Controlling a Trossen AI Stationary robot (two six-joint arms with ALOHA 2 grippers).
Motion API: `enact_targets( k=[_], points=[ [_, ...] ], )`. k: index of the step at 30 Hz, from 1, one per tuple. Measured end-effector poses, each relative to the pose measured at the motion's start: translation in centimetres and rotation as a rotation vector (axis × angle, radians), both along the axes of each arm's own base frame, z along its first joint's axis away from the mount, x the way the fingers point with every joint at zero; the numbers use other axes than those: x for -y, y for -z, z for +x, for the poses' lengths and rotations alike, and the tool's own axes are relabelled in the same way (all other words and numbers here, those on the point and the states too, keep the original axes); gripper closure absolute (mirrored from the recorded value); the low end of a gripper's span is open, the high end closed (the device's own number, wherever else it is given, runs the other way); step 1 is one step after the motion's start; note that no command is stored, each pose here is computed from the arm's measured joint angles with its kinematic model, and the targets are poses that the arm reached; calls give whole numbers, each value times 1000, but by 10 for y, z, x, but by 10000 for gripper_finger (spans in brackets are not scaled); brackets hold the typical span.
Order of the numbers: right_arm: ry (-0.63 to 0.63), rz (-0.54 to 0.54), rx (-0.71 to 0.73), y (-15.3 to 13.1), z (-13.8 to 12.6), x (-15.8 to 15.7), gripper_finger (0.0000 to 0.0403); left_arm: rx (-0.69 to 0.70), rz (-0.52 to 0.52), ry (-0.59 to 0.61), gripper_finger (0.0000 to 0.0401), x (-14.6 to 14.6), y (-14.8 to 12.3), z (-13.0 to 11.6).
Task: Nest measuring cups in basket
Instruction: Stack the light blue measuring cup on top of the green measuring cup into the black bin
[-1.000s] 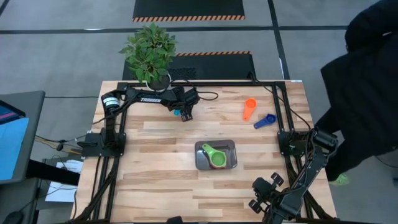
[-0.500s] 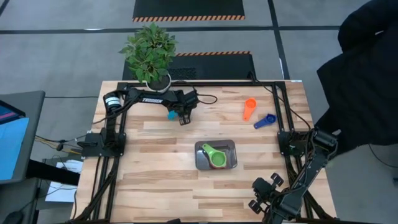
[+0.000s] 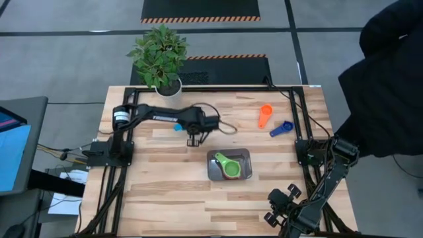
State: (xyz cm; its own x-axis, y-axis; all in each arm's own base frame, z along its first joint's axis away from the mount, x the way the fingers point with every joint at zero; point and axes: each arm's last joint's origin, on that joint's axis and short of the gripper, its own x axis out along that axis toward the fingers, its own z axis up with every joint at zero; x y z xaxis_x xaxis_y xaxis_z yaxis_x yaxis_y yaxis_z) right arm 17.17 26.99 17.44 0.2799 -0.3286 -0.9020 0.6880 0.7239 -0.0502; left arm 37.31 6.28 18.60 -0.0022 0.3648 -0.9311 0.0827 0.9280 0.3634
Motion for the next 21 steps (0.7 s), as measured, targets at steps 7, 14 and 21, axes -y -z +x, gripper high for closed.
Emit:
enact_targets(
  k=[7,14,21],
  points=[
    [0,-2,-1,0,0,0,338,111,141,456,400,81,-48,34],
    [-1,17,10,0,1,-2,338,229,121,812,401,153,-71,40],
    [1,66,39,1,4,-6,338,298,14,963,401,192,-55,46]
  ],
)
